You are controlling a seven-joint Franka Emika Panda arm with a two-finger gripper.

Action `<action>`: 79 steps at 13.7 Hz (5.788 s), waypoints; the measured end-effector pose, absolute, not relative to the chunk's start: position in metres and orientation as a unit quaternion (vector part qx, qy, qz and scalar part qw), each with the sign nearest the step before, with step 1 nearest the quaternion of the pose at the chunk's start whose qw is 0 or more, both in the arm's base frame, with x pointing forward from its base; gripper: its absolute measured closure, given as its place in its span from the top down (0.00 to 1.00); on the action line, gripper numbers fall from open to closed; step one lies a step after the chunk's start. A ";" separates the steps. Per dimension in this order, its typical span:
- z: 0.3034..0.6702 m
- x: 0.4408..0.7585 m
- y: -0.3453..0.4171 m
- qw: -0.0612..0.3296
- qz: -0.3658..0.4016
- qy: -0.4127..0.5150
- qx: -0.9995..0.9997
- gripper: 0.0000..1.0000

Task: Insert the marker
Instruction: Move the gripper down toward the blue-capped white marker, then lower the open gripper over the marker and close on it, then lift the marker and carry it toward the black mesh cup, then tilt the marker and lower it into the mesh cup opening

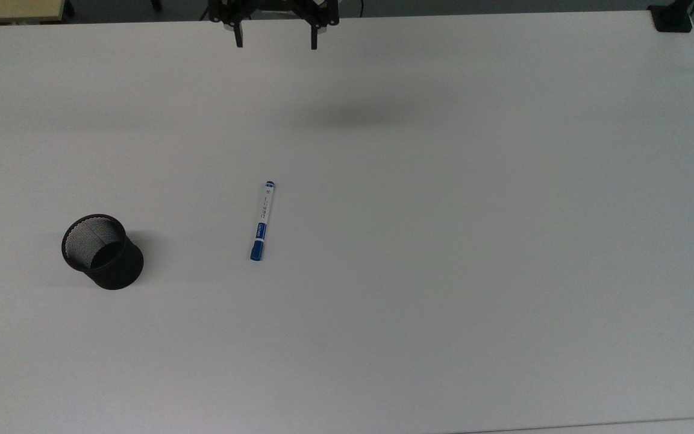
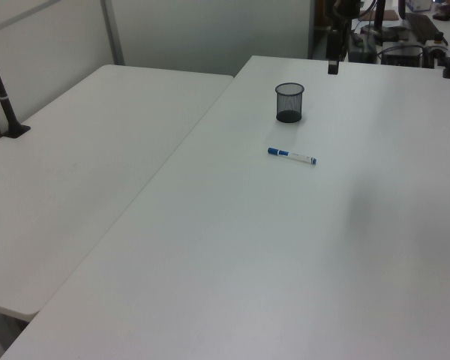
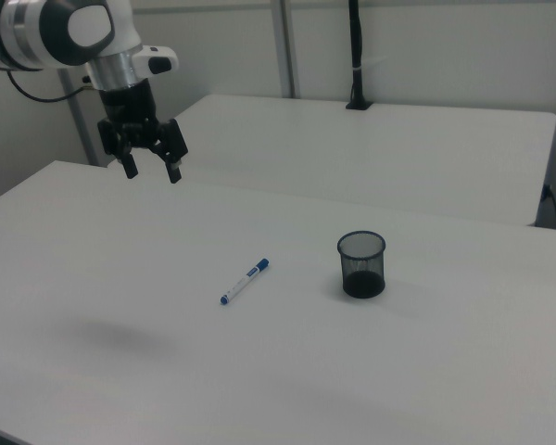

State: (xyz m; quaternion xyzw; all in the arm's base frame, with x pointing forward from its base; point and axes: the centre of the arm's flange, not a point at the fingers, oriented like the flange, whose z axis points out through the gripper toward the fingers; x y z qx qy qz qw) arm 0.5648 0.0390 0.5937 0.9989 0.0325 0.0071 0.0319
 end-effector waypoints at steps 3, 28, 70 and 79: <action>0.593 0.565 0.045 0.032 0.006 0.038 0.999 1.00; 0.418 0.681 -0.015 0.033 0.090 -0.047 0.994 1.00; 0.448 0.724 -0.213 0.077 0.371 -0.158 0.912 0.19; 0.433 0.725 -0.217 0.078 0.361 -0.159 0.915 0.22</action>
